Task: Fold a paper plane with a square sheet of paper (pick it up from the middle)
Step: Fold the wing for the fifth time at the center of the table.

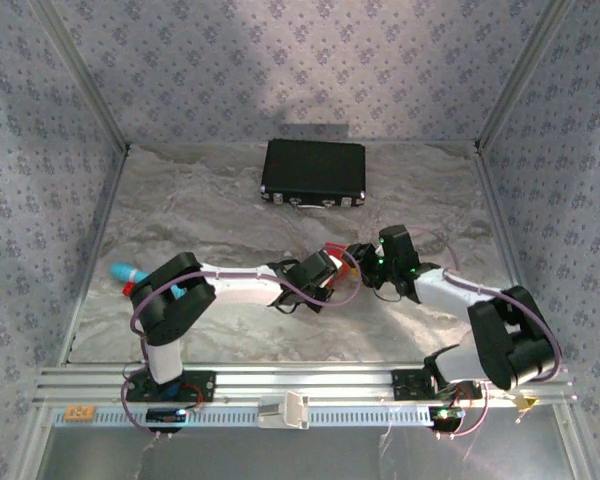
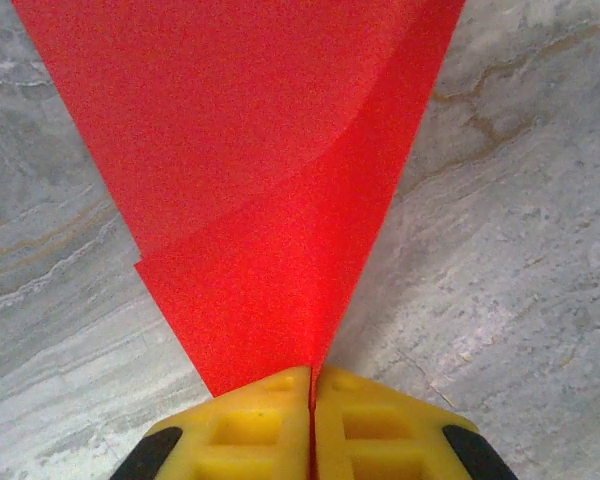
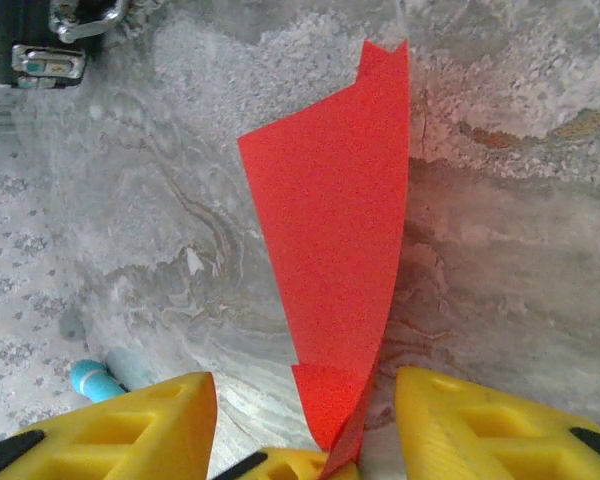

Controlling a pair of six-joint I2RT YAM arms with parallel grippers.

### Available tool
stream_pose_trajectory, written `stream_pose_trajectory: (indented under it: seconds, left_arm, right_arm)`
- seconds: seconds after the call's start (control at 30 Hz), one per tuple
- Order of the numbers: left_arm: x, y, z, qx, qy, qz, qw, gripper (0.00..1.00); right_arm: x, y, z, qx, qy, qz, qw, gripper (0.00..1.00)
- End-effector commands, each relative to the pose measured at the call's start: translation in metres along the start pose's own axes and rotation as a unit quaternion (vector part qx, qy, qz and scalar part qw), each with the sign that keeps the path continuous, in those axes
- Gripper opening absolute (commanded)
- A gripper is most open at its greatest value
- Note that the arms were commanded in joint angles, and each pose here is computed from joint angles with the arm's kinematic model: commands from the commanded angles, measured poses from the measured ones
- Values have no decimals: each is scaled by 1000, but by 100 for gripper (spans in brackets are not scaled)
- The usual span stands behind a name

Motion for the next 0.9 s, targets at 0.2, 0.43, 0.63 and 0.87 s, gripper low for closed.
stream_pose_trajectory:
  seconds: [0.2, 0.43, 0.63, 0.87]
  left_arm:
    - [-1, -14, 6, 32, 39, -5, 999, 10]
    - [7, -22, -5, 37, 61, -25, 997, 23]
    - [8, -20, -9, 57, 75, -26, 995, 26]
    - [7, -18, -3, 87, 71, -27, 993, 23]
  right_arm:
    - [-3, 16, -1, -4, 20, 25, 999, 31]
    - [-4, 15, -3, 6, 42, 15, 999, 5]
    - [-5, 15, -5, 18, 60, 8, 998, 0]
    - [-6, 13, -6, 18, 63, 2, 998, 0]
Point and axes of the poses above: each hand's point on the last joint's axis, 136 mm out from that joint toward the fingers, its own y axis out along the fingers, its own z axis along the line the jaws close on, x = y × z, the point moved 2 cm from there along -y, back along the fingers, and after that the axes turned 9 degrees about -y, right-handed, at the moved point
